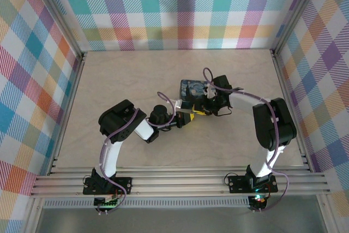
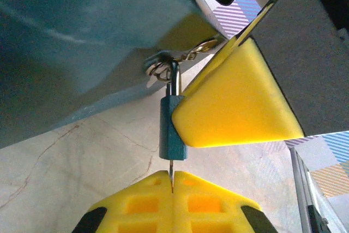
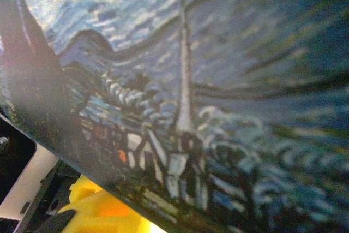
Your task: Unlock a padlock with a key
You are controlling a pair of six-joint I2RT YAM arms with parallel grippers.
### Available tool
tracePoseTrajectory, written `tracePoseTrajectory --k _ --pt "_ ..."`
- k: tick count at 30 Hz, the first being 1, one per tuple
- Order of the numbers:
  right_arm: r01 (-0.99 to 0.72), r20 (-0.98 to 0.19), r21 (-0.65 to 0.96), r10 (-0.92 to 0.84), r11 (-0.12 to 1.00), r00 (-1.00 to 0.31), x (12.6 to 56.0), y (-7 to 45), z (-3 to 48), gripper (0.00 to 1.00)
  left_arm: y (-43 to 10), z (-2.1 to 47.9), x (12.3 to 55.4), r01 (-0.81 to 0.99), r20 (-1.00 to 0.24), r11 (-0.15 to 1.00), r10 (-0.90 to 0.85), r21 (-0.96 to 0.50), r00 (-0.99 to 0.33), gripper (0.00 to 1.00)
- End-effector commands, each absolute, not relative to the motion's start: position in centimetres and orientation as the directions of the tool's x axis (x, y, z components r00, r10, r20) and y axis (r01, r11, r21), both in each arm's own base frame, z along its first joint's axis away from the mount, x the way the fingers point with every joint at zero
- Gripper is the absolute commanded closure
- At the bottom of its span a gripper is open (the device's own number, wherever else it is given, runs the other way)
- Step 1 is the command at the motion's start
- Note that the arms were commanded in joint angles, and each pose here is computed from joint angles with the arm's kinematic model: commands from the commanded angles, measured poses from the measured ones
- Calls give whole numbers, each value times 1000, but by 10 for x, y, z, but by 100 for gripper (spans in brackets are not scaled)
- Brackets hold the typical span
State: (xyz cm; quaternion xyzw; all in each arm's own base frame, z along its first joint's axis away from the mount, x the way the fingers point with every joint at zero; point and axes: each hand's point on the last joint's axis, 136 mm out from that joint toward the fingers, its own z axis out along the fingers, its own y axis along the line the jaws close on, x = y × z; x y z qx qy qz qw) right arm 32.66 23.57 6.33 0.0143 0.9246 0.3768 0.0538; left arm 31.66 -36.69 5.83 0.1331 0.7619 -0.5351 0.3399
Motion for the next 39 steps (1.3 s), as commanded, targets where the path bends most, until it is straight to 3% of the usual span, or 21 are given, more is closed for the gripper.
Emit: tracePoseTrajectory --k 1,11,20,39 --pt "170 132 649 111 741 -985 291 232 29 67 -377 71 317 649 -726 356 -150 -673 -671 100" --pt "189 125 634 142 750 -982 286 226 38 54 -377 58 314 650 -724 372 -100 -663 -682 100" --pt "225 100 600 207 768 -973 287 216 48 47 -375 46 309 645 -718 393 -58 -655 -694 100" --pt "304 65 620 338 723 -939 303 214 67 44 -387 48 295 713 -762 402 54 -575 -645 100"
